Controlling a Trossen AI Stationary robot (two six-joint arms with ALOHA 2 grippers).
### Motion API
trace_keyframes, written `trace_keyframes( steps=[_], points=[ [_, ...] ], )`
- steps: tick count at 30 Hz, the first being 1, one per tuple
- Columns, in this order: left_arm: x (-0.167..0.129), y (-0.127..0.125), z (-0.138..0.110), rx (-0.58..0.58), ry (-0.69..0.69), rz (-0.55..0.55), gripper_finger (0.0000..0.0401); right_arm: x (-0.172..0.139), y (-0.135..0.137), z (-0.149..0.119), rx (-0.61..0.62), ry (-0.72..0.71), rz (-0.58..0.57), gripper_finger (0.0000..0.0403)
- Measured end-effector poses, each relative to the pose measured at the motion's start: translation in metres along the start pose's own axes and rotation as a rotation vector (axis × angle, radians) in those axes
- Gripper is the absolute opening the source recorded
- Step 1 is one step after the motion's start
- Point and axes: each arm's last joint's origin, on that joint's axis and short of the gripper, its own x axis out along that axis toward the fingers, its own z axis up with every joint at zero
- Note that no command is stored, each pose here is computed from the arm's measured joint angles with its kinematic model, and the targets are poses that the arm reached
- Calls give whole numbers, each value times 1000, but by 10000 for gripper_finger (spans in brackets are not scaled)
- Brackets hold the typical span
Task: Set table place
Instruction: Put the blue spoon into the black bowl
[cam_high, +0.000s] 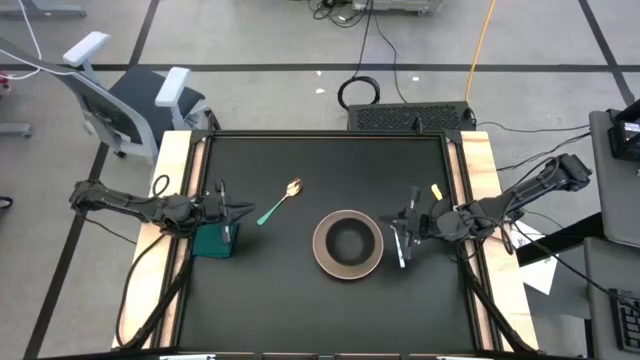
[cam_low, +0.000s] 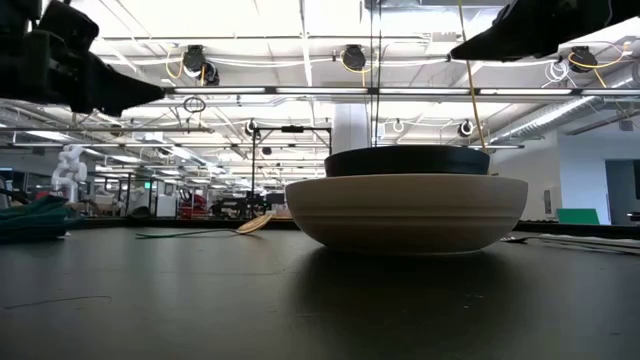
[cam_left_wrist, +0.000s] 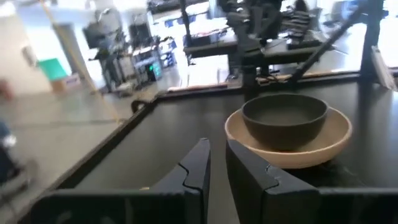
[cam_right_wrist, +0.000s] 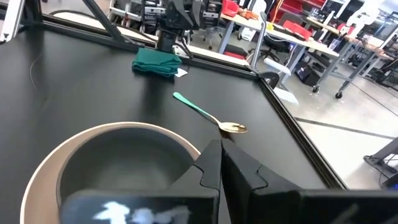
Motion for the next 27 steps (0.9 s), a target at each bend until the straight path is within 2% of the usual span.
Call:
trace_keyframes(
  steps=[3, 9, 12, 21, 27],
  points=[
    [0, 1, -3, -70, 33, 57, 58, 1, 1, 0, 12, 2, 0, 0],
    [4, 2, -15, -165, 153, 95, 58, 2, 2, -1, 21, 9, 1, 0],
    [8, 2, -21, -208, 207, 74, 58, 3, 3, -1, 31, 10, 1, 0],
    [25, 7, -25, -370, 216, 135, 58, 3, 3, 0, 42, -5, 0, 0],
    [40, 9, -21, -383, 297, 145, 58, 4, 4, -7, 44, -9, 0, 0]
  ],
)
